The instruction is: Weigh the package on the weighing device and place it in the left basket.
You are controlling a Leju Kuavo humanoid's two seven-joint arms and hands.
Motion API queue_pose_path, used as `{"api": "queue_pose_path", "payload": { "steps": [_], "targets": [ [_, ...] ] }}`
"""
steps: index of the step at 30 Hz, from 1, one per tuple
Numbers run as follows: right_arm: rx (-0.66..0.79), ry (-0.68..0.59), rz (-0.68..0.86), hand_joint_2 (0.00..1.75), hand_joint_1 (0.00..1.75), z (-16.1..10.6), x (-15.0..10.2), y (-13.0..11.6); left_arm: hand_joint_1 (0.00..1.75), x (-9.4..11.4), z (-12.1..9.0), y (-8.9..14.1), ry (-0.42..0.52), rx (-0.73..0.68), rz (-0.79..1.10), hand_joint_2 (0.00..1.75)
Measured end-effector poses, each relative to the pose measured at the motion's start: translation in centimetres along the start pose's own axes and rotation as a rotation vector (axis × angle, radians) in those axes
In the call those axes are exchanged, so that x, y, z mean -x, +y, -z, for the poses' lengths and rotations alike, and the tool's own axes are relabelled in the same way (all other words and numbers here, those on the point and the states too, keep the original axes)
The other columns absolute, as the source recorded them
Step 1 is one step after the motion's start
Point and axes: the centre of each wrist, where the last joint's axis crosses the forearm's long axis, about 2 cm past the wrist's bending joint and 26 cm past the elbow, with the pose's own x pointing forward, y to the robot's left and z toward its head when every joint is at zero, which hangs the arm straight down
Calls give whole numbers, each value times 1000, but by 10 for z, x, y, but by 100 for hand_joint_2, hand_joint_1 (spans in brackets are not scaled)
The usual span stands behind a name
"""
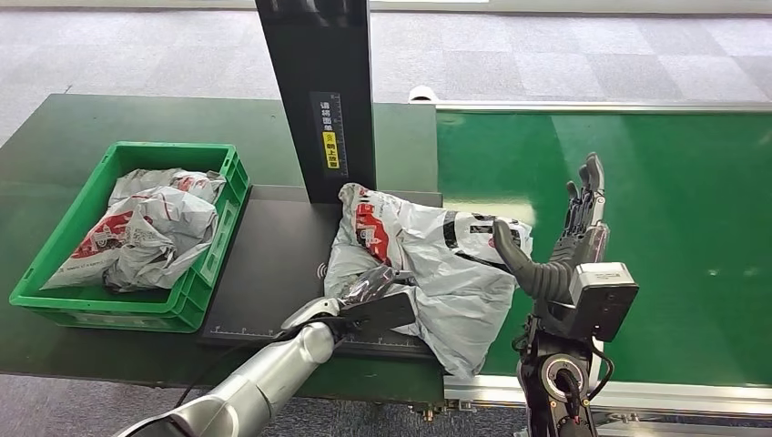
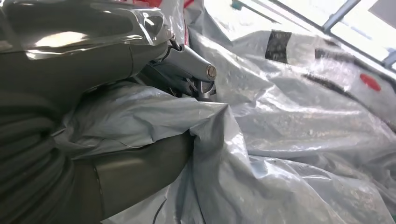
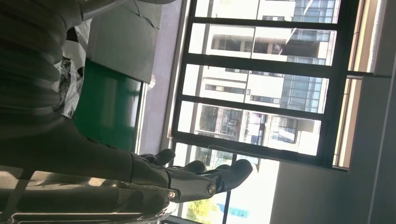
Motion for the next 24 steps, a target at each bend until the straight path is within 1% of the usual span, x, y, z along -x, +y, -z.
{"api": "queue_pose_path", "payload": {
  "steps": [3,8,10,13,16,19,22,24],
  "targets": [
    [2,10,4,175,0,1,2,0,175,3,-4,11,-41,-199,-70,175],
    [19,19,9,175,0,0,7,-4,175,-3,-19,44,-116,-483,-93,175],
    [29,24,7,175,0,-2,8,-6,175,-9,-28,59,-182,-616,-93,175],
    [50,37,-3,175,0,-6,11,-10,175,-25,-48,84,-321,-836,-74,175],
    [73,50,-18,175,0,-14,15,-14,175,-49,-79,109,-467,-1080,8,175],
    [90,84,-35,175,0,-25,20,-19,175,-72,-124,132,-576,-1335,66,175],
    [97,139,-56,175,0,-38,25,-27,175,-82,-167,155,-652,-1455,48,175],
    [105,164,-69,175,0,-45,29,-31,175,-81,-190,168,-671,-1508,51,175]
  ]
}}
